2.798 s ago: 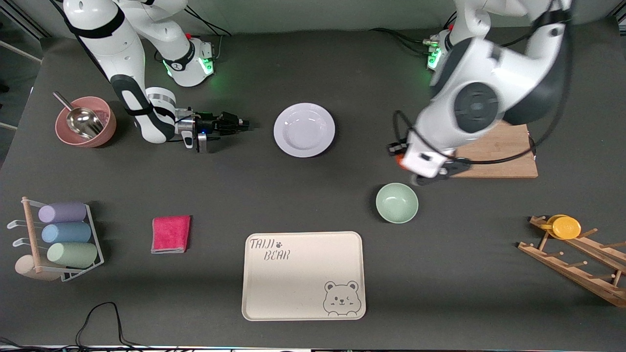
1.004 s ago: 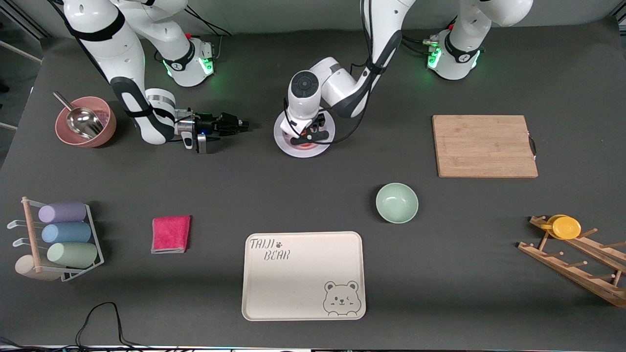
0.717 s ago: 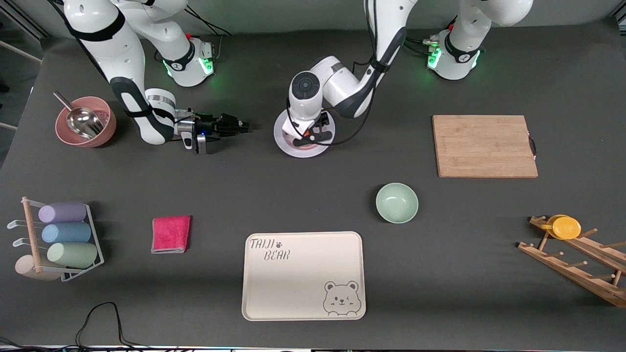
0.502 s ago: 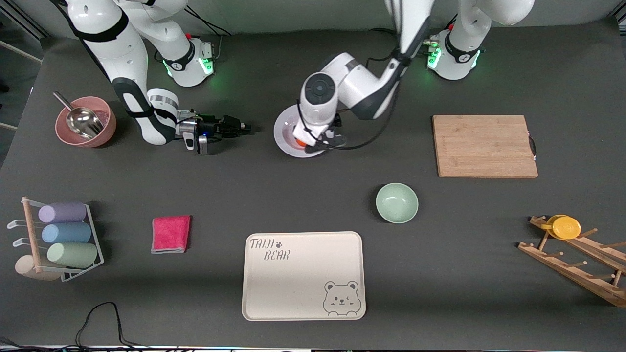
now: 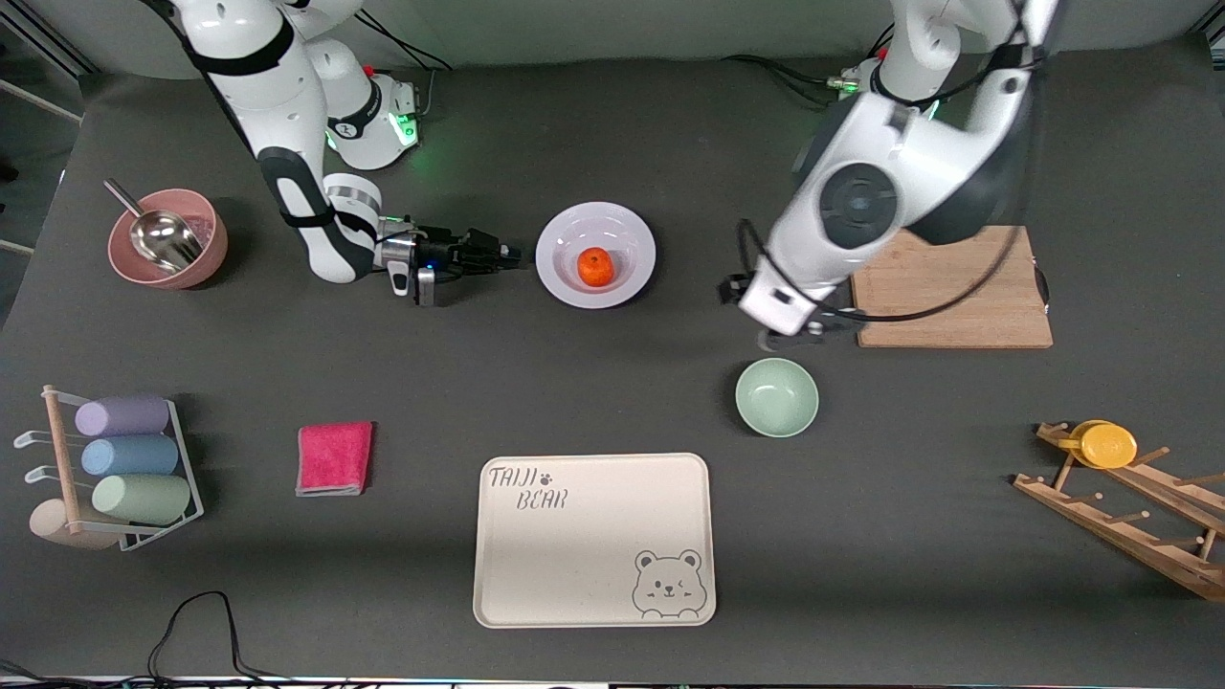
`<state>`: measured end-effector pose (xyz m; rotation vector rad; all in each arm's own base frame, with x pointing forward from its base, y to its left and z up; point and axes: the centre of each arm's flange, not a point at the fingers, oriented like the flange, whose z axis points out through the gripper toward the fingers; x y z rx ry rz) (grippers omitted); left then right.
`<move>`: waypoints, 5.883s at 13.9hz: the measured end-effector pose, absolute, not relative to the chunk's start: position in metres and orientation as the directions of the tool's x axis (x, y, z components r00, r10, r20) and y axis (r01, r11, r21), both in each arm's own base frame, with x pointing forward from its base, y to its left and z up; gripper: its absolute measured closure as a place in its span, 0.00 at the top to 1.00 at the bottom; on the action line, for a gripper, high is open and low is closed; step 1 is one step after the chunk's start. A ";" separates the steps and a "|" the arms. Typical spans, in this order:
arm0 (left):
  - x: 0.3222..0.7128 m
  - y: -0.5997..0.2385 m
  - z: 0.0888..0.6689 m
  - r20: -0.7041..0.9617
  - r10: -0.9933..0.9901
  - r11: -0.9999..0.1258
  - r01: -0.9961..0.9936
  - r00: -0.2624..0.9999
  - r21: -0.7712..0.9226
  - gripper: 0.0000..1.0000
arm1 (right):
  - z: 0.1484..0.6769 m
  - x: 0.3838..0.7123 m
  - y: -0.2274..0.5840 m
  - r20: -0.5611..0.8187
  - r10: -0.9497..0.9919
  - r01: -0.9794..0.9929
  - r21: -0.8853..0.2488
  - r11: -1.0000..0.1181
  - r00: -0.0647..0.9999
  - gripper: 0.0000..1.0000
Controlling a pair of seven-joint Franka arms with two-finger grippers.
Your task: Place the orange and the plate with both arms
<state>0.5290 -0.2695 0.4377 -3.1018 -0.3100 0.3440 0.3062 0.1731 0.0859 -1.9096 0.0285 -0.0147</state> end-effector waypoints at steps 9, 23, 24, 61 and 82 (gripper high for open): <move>0.578 -0.042 0.540 -0.200 0.059 -0.998 0.062 0.978 0.009 1.00 | 0.079 0.309 0.222 0.005 -0.051 -0.010 -0.954 -0.298 0.999 0.33; 0.538 -0.016 0.567 -0.200 0.045 -0.996 0.029 0.979 -0.080 1.00 | 0.172 0.379 0.210 0.017 -0.033 0.010 -0.980 -0.197 0.999 0.04; 0.540 -0.011 0.566 -0.200 0.052 -0.996 0.036 0.978 -0.080 1.00 | 0.192 0.386 0.207 0.028 -0.032 0.021 -0.982 -0.187 0.999 0.04; 0.562 0.018 0.628 -0.024 0.077 -0.995 0.075 0.997 -0.058 1.00 | 0.098 0.737 0.205 0.031 -0.117 -0.010 -0.944 -0.330 0.993 0.08; 0.563 0.041 0.617 -0.059 0.116 -0.993 0.114 0.991 -0.034 1.00 | 0.446 0.713 0.080 -0.115 0.199 0.169 -0.230 -0.958 0.973 1.00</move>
